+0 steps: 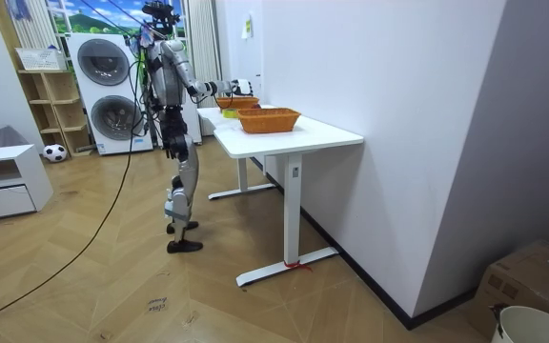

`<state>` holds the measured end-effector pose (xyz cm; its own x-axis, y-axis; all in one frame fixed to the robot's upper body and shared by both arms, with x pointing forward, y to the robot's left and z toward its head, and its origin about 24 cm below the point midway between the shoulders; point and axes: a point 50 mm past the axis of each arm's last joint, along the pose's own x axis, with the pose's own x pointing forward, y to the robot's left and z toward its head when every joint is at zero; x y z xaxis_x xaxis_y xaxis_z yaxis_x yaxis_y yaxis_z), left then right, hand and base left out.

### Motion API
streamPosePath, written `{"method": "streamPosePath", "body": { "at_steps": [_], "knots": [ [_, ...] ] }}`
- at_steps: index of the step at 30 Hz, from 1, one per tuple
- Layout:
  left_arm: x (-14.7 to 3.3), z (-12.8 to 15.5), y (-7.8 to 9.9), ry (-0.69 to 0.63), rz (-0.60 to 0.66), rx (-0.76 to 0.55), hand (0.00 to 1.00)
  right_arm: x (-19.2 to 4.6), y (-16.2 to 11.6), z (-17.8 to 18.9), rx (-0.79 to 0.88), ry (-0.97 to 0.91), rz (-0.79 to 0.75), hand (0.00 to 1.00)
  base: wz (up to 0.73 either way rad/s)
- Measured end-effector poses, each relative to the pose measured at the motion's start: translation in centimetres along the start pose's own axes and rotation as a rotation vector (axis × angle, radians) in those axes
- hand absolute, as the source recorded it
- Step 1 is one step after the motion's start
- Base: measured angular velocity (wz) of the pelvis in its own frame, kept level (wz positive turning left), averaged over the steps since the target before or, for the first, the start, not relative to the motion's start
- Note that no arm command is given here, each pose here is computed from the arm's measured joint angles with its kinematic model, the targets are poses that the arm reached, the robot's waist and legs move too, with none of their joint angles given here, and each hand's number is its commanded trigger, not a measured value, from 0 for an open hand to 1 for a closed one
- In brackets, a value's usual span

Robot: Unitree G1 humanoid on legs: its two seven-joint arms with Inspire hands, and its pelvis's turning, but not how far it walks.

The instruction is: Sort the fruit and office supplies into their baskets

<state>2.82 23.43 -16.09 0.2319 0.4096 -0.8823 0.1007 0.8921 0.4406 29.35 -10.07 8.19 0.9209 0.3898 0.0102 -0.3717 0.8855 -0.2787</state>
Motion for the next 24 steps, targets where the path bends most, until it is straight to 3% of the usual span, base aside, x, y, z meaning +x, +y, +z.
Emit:
{"method": "streamPosePath", "body": {
  "at_steps": [24],
  "knots": [
    [0.0, 0.0, 0.1, 0.001, 0.004, 0.018, 0.0, -0.1, 0.6, -2.4, -0.156, 0.109, 0.018, 0.0, 0.0]
  ]
}}
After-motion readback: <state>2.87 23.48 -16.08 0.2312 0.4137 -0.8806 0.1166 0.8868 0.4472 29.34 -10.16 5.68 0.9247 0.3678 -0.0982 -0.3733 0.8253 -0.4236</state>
